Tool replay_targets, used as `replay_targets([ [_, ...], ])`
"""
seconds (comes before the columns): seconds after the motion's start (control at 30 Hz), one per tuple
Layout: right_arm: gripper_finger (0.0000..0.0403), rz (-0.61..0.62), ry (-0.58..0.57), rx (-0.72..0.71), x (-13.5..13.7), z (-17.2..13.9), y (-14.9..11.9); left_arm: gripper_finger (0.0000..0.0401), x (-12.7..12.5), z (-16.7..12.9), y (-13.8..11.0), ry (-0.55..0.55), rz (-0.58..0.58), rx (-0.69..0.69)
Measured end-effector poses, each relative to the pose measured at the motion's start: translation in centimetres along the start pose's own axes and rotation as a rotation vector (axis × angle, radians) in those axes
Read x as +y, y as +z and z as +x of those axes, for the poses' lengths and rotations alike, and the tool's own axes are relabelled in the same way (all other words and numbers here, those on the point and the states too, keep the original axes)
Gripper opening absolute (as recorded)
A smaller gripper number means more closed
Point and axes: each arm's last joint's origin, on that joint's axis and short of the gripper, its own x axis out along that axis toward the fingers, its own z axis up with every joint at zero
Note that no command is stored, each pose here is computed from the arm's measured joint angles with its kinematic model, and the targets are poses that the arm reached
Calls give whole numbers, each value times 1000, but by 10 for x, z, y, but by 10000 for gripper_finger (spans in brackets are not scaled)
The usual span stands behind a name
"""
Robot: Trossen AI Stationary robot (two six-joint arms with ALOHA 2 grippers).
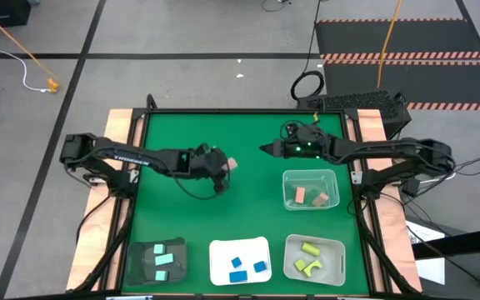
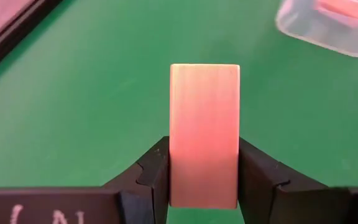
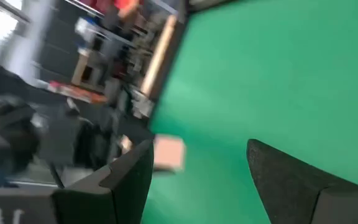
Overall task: Sort & place blocks by color
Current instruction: Put the brown block into the transparent bin
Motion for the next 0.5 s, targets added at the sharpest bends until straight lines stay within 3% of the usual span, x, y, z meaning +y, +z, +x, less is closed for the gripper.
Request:
replay_targets([
  [0.2, 247, 96, 126, 62, -3, 29, -7, 132, -15, -4, 4, 2, 15, -107],
  [0.5, 247, 162, 229, 107, -2, 54, -32, 132, -2, -1, 16, 60, -10, -187],
])
